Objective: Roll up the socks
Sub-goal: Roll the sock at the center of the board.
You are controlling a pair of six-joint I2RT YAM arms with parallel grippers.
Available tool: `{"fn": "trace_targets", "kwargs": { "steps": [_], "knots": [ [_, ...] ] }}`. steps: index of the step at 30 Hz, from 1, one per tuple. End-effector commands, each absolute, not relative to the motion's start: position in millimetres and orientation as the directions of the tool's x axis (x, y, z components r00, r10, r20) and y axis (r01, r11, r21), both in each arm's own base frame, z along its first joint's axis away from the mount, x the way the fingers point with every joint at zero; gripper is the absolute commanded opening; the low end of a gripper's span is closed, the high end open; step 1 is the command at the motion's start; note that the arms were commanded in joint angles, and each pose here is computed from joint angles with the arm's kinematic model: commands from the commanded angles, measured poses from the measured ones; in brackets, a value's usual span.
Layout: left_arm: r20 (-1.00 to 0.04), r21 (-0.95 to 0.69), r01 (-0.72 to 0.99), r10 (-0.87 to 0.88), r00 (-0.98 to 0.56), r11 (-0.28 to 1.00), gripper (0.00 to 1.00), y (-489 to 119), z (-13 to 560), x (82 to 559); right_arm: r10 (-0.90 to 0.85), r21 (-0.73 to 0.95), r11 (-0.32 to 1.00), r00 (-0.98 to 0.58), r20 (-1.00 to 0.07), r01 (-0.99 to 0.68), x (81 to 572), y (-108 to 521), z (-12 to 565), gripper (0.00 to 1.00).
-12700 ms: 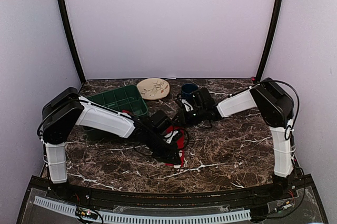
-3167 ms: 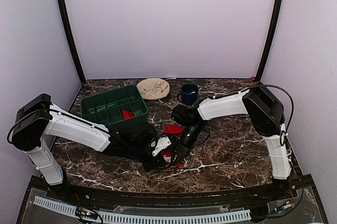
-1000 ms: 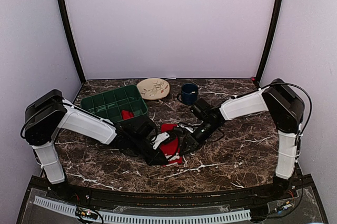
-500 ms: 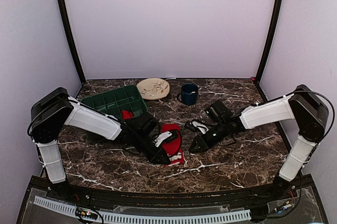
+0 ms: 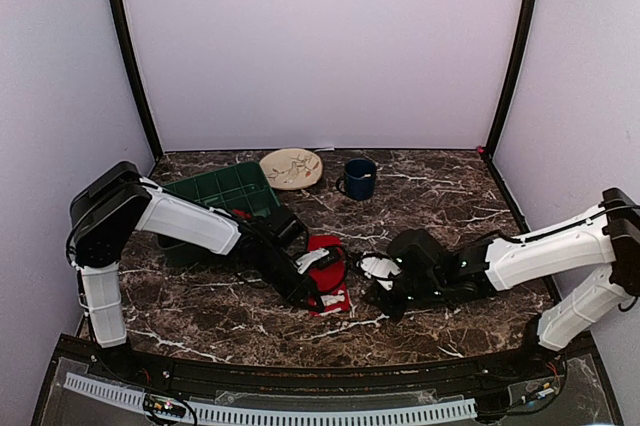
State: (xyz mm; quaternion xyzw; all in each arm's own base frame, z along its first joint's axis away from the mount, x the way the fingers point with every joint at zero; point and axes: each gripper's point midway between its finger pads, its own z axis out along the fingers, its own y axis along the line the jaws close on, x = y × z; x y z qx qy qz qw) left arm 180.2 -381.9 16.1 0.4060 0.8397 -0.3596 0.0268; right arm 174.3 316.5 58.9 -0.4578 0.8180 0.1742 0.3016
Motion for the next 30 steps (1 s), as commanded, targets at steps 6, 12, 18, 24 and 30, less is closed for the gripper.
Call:
{"fn": "trace_targets", "kwargs": {
  "steps": [6, 12, 18, 24, 30],
  "knots": [
    [-0.066, -0.576, 0.608, 0.711, -0.700, 0.546, 0.00, -332, -28, 156, -0.761, -0.299, 0.408, -0.141, -0.633, -0.863, 165, 343, 63, 0.27],
    [-0.049, -0.605, 0.590, 0.714, -0.698, 0.535, 0.00, -328, -27, 156, -0.811, -0.375, 0.317, -0.044, -0.583, -0.871, 157, 368, 54, 0.34],
    [-0.061, -0.622, 0.591, 0.720, -0.691, 0.514, 0.00, -331, -22, 158, -0.841, -0.436, 0.250, 0.029, -0.540, -0.865, 156, 383, 52, 0.41],
    [-0.068, -0.637, 0.589, 0.724, -0.686, 0.498, 0.00, -336, -20, 159, -0.862, -0.475, 0.207, 0.070, -0.502, -0.855, 155, 388, 49, 0.43],
    [-0.066, -0.649, 0.586, 0.732, -0.678, 0.485, 0.00, -338, -19, 158, -0.882, -0.493, 0.154, 0.105, -0.459, -0.856, 152, 386, 40, 0.42]
  ]
}}
